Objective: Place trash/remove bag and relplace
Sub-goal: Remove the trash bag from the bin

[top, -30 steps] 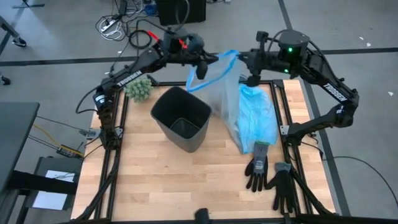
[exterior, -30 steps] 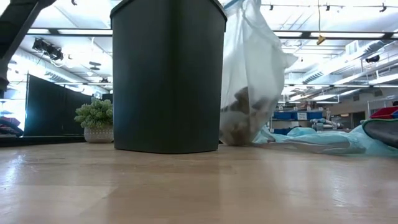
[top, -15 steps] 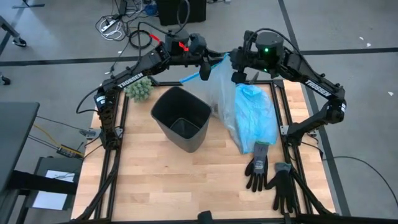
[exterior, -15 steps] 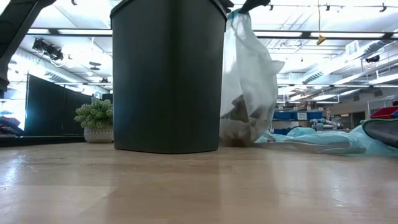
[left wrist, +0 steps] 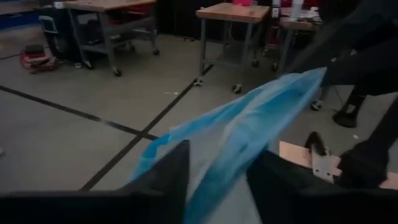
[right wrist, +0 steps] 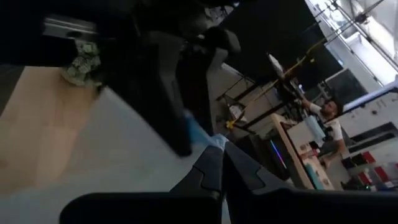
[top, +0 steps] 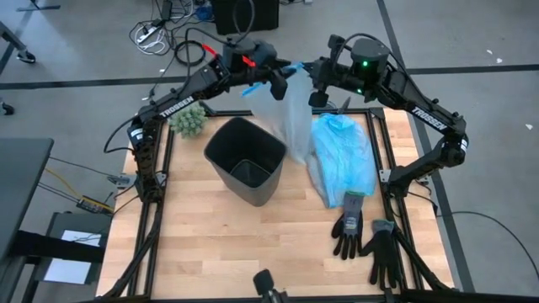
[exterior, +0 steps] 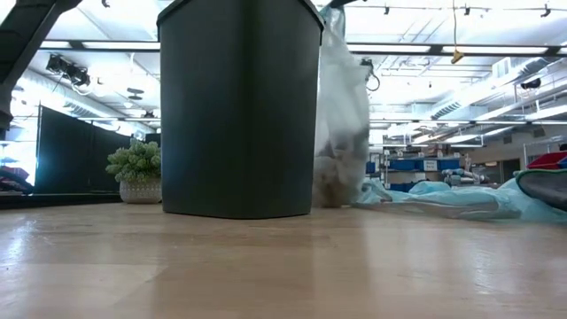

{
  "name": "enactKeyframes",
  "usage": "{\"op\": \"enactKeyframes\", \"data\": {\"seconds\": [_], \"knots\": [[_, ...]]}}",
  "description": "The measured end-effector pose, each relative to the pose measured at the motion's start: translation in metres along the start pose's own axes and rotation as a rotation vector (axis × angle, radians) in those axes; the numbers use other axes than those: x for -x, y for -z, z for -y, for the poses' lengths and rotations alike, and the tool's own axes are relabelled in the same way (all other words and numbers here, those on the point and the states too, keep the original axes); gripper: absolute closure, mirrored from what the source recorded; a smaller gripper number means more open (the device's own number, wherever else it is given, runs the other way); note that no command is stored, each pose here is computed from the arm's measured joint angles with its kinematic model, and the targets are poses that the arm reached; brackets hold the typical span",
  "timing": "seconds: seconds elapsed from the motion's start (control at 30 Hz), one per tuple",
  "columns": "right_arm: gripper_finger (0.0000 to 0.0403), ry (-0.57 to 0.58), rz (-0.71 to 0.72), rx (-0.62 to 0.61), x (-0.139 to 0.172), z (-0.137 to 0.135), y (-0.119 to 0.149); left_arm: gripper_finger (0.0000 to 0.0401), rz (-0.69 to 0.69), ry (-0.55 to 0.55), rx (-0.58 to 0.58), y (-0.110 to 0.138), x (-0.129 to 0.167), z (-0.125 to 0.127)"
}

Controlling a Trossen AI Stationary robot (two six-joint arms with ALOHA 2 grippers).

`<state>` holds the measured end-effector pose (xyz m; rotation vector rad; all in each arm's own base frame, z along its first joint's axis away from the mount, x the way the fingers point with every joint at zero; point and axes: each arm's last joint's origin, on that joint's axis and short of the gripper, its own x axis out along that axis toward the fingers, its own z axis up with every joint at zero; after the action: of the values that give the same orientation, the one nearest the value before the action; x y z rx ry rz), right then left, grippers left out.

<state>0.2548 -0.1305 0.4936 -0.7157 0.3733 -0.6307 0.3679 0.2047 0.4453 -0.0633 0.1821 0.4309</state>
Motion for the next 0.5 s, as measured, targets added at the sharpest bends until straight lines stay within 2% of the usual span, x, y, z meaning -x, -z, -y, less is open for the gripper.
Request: {"op": "enactKeyframes", "data": {"seconds": [0.13, 0.17, 0.3, 0.5], "knots": [[0.0403, 0.012, -0.050, -0.077, 0.000, -0.001, 0.003, 0.0366, 0.000, -0.009, 0.001, 0.000, 0.001, -0.006], [0.0402, 0.005, -0.068, -0.103, 0.000, -0.002, 0.004, 0.0382, 0.002, -0.006, 0.001, -0.001, 0.001, -0.006], [0.0385, -0.064, -0.181, -0.200, 0.003, -0.008, 0.016, 0.0395, 0.012, -0.042, 0.001, -0.002, 0.003, -0.010], [0.0320, -0.244, -0.410, -0.423, 0.011, -0.018, 0.043, 0.0398, 0.013, -0.185, 0.003, -0.002, 0.004, -0.023]]}}
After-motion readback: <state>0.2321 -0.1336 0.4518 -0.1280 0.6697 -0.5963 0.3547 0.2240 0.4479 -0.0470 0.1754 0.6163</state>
